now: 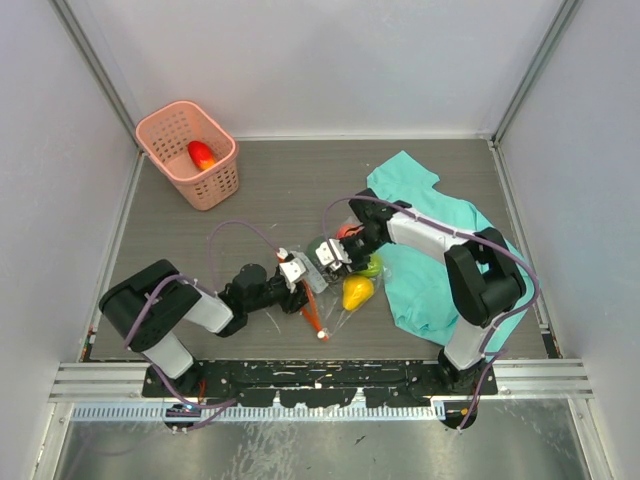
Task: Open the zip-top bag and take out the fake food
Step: Pick up the fake fruit from the zipper food storage bag.
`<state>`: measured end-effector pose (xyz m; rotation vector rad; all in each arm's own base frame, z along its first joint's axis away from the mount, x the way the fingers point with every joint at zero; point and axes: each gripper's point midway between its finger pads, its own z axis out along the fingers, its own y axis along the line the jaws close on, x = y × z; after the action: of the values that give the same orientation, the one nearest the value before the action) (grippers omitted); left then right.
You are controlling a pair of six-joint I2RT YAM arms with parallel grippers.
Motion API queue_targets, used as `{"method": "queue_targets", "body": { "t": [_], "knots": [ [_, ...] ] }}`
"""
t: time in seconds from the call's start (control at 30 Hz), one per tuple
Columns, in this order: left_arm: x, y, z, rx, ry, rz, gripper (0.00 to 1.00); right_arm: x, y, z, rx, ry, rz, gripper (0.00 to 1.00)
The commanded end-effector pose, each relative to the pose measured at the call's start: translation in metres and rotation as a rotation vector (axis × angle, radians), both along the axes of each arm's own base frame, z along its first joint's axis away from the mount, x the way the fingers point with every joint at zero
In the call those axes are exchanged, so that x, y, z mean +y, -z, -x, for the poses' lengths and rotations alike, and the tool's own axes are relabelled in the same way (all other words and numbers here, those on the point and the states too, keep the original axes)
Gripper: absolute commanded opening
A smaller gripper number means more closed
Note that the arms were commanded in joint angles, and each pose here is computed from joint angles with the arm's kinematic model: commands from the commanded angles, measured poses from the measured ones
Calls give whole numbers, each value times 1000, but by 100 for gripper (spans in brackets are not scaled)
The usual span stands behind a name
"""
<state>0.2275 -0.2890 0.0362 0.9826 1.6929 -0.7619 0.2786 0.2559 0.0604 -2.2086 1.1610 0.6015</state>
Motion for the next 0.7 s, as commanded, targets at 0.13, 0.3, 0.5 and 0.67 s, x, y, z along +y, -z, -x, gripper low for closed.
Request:
{"method": "queue_targets", "body": {
  "t": [0.13, 0.3, 0.5, 0.67],
  "knots": [
    [-10, -18, -17, -69, -41, 67, 51, 6, 10, 10, 31, -59, 20, 42],
    [-11, -22, -19, -74, -48, 93, 56, 9, 10, 15, 44, -78, 21, 40],
    [-11, -24, -19, -69, -63, 100, 63, 13, 15, 24, 71, -113, 36, 33],
    [-8, -25, -21, -69, -95, 103, 71, 18, 13, 31, 79, -141, 28, 30]
  ]
}}
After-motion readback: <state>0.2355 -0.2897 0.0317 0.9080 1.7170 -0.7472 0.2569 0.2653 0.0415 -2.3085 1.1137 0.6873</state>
